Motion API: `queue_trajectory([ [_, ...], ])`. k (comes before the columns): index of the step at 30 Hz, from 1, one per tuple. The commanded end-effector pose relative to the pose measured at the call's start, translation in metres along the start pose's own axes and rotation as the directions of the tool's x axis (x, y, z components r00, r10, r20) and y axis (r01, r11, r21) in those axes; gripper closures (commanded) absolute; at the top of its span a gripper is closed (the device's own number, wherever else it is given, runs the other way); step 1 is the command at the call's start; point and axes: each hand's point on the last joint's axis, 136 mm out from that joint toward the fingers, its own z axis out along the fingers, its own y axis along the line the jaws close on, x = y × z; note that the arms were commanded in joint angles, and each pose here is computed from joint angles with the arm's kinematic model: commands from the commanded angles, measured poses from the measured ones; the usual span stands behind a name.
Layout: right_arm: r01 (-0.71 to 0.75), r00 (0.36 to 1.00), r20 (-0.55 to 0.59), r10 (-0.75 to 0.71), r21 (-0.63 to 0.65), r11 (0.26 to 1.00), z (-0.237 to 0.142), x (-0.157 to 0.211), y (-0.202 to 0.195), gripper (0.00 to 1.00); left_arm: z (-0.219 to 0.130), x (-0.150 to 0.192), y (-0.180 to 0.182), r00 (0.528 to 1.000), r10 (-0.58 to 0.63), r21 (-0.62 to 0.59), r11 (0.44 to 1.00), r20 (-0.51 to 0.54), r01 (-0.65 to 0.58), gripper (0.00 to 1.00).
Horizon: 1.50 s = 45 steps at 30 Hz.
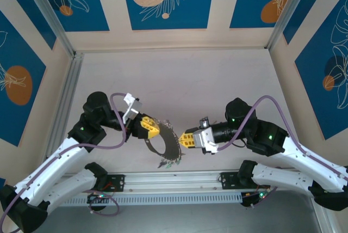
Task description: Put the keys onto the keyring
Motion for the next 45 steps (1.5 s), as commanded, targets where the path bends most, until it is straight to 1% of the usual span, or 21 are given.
queue_trajectory([
  [1, 0.019, 0.989, 0.150, 0.002, -0.144, 0.989, -0.018, -0.040, 0.028, 1.00, -0.005, -0.017, 0.018, 0.998, 0.034, -0.097, 0.995, 0.043, -0.030, 1.00],
  [8, 0.035, 0.981, 0.195, -0.002, -0.163, 0.986, -0.022, -0.049, 0.031, 1.00, -0.005, -0.017, 0.020, 0.999, 0.018, -0.085, 0.996, 0.046, -0.014, 1.00],
  [11, 0.037, 0.978, 0.208, -0.003, -0.157, 0.987, -0.018, -0.048, 0.030, 1.00, -0.004, -0.016, 0.020, 0.999, 0.002, -0.066, 0.998, 0.049, 0.001, 1.00],
  [13, 0.032, 0.980, 0.197, -0.004, -0.140, 0.990, -0.014, -0.043, 0.026, 1.00, -0.003, -0.016, 0.021, 0.999, -0.009, -0.056, 0.998, 0.048, 0.011, 1.00],
  [19, 0.010, 0.988, 0.154, -0.007, -0.020, 1.000, 0.001, -0.028, 0.003, 1.00, -0.003, -0.014, 0.023, 0.999, -0.017, -0.056, 0.998, 0.045, 0.019, 1.00],
  [25, -0.008, 0.994, 0.105, -0.003, 0.111, 0.994, 0.001, -0.015, -0.016, 1.00, -0.004, -0.015, 0.023, 0.999, 0.003, -0.083, 0.997, 0.051, 0.001, 1.00],
  [27, -0.019, 0.996, 0.084, 0.008, 0.132, 0.991, 0.001, -0.009, -0.019, 1.00, -0.005, -0.015, 0.024, 0.999, 0.007, -0.092, 0.996, 0.053, -0.002, 1.00],
  [31, -0.030, 0.997, 0.074, 0.021, 0.119, 0.992, -0.001, -0.003, -0.012, 1.00, -0.006, -0.017, 0.024, 0.998, 0.010, -0.093, 0.996, 0.057, -0.005, 1.00],
  [38, -0.030, 0.991, 0.129, 0.023, 0.047, 0.998, -0.004, -0.008, 0.003, 1.00, -0.005, -0.019, 0.021, 0.998, 0.009, -0.075, 0.997, 0.062, -0.004, 1.00],
  [42, -0.032, 0.987, 0.159, 0.026, 0.036, 0.999, -0.004, -0.011, 0.002, 1.00, -0.005, -0.018, 0.023, 0.998, 0.003, -0.083, 0.997, 0.059, 0.002, 1.00],
  [45, -0.042, 0.979, 0.199, 0.032, 0.044, 0.998, -0.005, -0.016, -0.001, 1.00, -0.005, -0.015, 0.030, 0.999, -0.009, -0.114, 0.993, 0.049, 0.014, 1.00],
])
